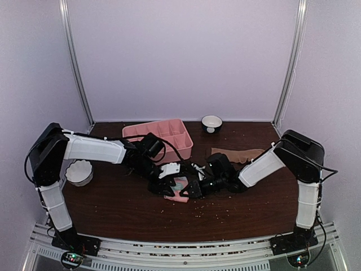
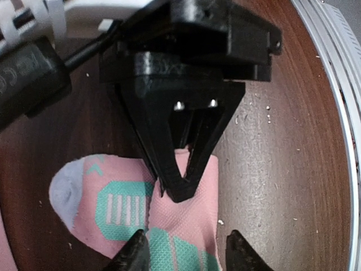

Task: Roll the socks
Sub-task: Roll the sock at the center of the board.

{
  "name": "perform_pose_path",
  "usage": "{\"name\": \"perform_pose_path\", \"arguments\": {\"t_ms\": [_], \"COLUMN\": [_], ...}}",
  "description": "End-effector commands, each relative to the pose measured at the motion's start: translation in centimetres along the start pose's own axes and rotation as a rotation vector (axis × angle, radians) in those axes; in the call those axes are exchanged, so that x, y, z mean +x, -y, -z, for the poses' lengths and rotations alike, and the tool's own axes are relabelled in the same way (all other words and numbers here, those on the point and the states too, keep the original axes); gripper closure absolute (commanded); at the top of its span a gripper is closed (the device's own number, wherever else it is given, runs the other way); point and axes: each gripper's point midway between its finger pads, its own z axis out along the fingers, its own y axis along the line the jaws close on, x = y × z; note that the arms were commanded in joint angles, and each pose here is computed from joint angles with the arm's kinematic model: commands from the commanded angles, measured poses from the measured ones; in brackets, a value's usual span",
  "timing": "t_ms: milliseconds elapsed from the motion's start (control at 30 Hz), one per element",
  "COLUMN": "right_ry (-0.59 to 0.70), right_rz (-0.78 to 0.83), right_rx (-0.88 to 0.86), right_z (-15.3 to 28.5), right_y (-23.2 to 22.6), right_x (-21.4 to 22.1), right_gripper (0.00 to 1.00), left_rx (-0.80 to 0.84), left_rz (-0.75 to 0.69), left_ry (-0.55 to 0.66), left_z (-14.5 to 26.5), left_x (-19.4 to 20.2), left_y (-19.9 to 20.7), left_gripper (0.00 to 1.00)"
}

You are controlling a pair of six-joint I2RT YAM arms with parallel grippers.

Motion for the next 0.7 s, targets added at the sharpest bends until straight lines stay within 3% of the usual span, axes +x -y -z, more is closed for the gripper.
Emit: {"name": "perform_pose_path", "arguments": {"t_ms": [0,167,333,533,567,667], "right_ry": [-0.276,-0.222,-0.128,-0.011,-0.005,0.018], "right_rz": [-0.256,-0.245,-0.177,0.036,0.079,0.188], "right_rx": [0.211,0.196,0.161,0.165,0.184,0.256], "right_z": [0.4,0.5,0.4,0.9,1.0,1.8], "right_y": [6.4,5.9,4.4,1.7,1.4,1.0], "right_x": [10.3,9.0,6.7,4.5,4.4,4.0], "right_gripper": [1.00,0.99,0.87,0.84,0.82,0.64], "left_rx": [0.012,0.008,0.019,0.133,0.138,0.146], "left_rz": [-0.005,0.044,0.136,0.258,0.266,0.296], "left_ry": [-0.037,-0.109,-0.193,-0.293,-0.295,-0.320], "left_z": [-1.2,-2.4,-3.6,-4.9,-4.8,-4.8], "left_x": [0.8,2.6,4.3,6.3,6.4,7.1], "left_y": [-0.2,-0.7,-1.0,0.2,0.4,0.8], "left_gripper": [0.59,0.70,0.75,0.82,0.82,0.85]}}
